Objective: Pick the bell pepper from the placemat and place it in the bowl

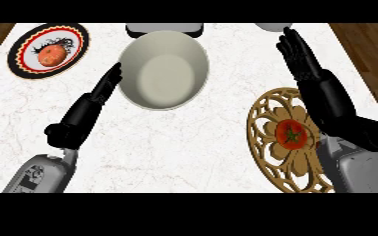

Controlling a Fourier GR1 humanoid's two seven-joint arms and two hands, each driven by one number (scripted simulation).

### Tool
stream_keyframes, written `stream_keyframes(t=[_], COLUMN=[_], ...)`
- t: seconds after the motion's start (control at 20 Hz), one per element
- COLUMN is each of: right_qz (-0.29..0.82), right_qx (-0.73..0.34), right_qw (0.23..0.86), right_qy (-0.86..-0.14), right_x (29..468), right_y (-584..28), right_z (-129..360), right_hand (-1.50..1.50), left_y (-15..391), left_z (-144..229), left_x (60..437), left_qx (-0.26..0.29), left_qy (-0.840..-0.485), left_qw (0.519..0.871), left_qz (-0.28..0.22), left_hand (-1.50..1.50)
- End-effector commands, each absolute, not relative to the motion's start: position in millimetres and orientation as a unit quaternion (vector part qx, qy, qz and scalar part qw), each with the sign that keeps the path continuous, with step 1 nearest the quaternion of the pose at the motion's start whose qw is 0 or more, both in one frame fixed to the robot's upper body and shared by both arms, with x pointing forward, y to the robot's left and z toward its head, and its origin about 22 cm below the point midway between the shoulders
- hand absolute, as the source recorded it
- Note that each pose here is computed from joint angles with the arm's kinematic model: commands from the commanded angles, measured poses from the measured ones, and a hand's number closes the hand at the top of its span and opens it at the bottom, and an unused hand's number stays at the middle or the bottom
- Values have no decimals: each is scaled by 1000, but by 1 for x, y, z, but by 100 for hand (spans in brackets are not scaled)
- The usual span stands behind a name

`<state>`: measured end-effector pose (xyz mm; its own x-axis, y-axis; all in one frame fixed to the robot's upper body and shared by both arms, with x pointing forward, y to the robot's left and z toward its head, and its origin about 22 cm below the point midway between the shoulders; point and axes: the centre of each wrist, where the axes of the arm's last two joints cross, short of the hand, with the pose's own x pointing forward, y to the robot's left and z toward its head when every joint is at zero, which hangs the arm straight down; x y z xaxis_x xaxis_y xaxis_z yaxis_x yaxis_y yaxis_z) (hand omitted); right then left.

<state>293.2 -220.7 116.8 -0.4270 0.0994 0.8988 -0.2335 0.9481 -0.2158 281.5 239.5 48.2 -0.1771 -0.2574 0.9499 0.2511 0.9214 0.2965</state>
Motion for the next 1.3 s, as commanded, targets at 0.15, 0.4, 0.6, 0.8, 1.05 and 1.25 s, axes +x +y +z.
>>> stream_keyframes(t=[0.15, 0.4, 0.6, 0.8, 1.05, 1.25], right_qz=[214, 135, 9, 31, 64, 66], right_qx=[-38, -313, -245, -274, -360, -385], right_qw=[677, 629, 575, 515, 543, 585], right_qy=[-703, -699, -781, -812, -756, -710], right_x=[255, 231, 188, 153, 120, 124], right_y=[-280, -338, -310, -305, -327, -325], right_z=[66, 56, 20, 47, 87, 122], right_hand=[150, -150, -150, -150, -150, -150], left_y=[238, 257, 234, 217, 223, 231], left_z=[38, 19, 17, 27, 33, 22], left_x=[281, 266, 264, 277, 281, 258], left_qx=[36, 57, 45, 45, 37, 34], left_qy=[-736, -708, -713, -712, -713, -716], left_qw=[669, 703, 699, 699, 699, 696], left_qz=[-92, -26, -31, -42, -44, -50], left_hand=[0, 0, 0, 0, 0, 0])
